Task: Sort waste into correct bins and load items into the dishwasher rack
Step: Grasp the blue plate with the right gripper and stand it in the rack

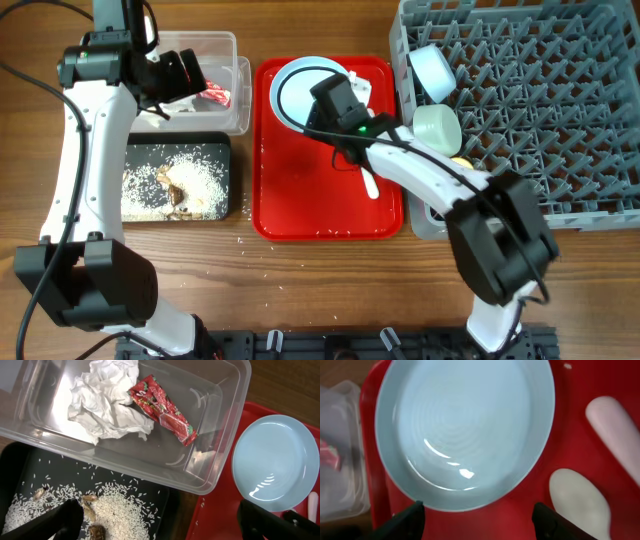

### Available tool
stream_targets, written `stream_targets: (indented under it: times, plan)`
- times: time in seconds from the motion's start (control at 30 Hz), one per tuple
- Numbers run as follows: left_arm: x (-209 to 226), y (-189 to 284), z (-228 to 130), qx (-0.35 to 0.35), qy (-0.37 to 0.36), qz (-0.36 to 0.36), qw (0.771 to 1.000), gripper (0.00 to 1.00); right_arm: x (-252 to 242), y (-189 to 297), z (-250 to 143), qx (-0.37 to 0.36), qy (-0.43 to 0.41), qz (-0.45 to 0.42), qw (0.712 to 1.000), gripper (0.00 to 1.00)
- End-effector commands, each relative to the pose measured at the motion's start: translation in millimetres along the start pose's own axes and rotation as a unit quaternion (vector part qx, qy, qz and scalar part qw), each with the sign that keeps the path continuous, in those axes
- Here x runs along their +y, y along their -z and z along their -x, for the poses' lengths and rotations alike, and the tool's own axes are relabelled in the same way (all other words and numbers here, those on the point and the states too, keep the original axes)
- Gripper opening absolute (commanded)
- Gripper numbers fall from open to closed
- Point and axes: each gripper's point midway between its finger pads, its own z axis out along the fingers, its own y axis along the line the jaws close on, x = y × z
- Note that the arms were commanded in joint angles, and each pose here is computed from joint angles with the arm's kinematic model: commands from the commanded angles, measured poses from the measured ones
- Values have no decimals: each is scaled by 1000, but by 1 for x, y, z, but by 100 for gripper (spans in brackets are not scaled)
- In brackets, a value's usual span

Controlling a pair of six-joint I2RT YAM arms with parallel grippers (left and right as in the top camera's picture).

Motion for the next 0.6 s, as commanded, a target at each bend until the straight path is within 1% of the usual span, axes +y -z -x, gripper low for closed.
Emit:
stream_targets:
  times: [0.0, 0.1, 0.17, 0.23, 0.27, 0.37, 0.4, 0.47, 0.57]
  plan:
    - [-1, 13, 9, -22, -2, -1, 1000, 100, -21, -29, -5, 0, -45, -28, 999, 67]
    - [-1, 13, 9, -22, -2, -1, 1000, 100, -32, -48, -8, 9, -77, -32, 996, 63]
    - [-1, 13, 9, -22, -2, -1, 1000, 100, -31, -55, -9, 12, -81, -25, 996, 58]
    - [-1, 13, 9, -22, -2, -1, 1000, 100, -33, -59, -13, 17, -90, -25, 996, 50]
    - [-1, 13, 9, -22, -2, -1, 1000, 100, -33, -59, -15, 22, -89, -25, 995, 40]
    - [-1, 13, 9, -22, -2, -1, 1000, 100, -36, -58, -24, 42, -88, -31, 995, 15]
    - [-1, 13, 9, -22, -2, -1, 1000, 100, -38, -58, -25, 45, -87, -34, 995, 11]
    - [-1, 13, 9, -22, -2, -1, 1000, 100, -39, -58, -27, 49, -87, -36, 994, 5]
    - [-1, 13, 9, -22, -2, -1, 1000, 100, -39, -58, -28, 54, -88, -36, 994, 4]
